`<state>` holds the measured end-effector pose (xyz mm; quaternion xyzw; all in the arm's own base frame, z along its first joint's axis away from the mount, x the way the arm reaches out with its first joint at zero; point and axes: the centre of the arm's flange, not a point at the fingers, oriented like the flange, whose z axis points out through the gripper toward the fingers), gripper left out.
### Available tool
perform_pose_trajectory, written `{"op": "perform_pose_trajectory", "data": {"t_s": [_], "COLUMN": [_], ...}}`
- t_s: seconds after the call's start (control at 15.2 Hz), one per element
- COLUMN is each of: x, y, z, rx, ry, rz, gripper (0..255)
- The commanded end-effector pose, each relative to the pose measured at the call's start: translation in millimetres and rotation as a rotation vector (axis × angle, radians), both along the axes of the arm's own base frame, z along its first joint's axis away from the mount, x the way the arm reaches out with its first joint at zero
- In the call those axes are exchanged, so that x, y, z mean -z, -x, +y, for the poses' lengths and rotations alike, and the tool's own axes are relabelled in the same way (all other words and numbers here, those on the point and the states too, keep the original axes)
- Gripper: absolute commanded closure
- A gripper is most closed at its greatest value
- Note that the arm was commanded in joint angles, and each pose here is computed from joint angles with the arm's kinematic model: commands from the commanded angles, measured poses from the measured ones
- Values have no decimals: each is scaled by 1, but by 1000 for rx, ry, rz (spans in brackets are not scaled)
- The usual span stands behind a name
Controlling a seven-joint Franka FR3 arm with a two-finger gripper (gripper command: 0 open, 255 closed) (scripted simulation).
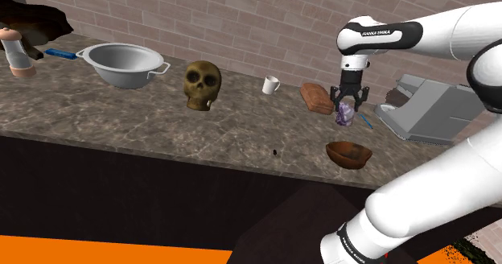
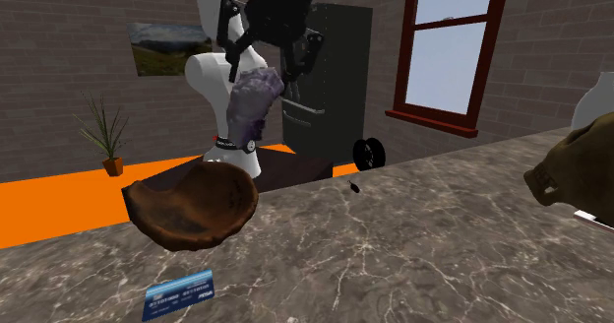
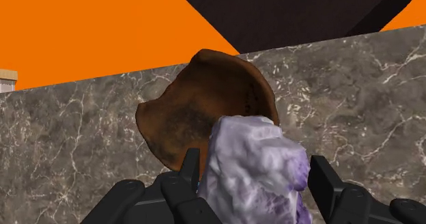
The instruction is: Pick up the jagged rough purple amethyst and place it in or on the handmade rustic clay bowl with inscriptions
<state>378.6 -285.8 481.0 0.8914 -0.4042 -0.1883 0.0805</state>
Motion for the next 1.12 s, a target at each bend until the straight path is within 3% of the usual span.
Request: {"op": "perform_pose_trajectory", "data": {"t_s": [0.0, 0.46, 1.06], "x": [-4, -11, 37], "y": [27, 120, 120], "z": [-6, -34, -34], "rx": [-2, -2, -2], "ry": [0, 0, 0], "rz": [0, 0, 0], "gripper": [255, 255, 255]}}
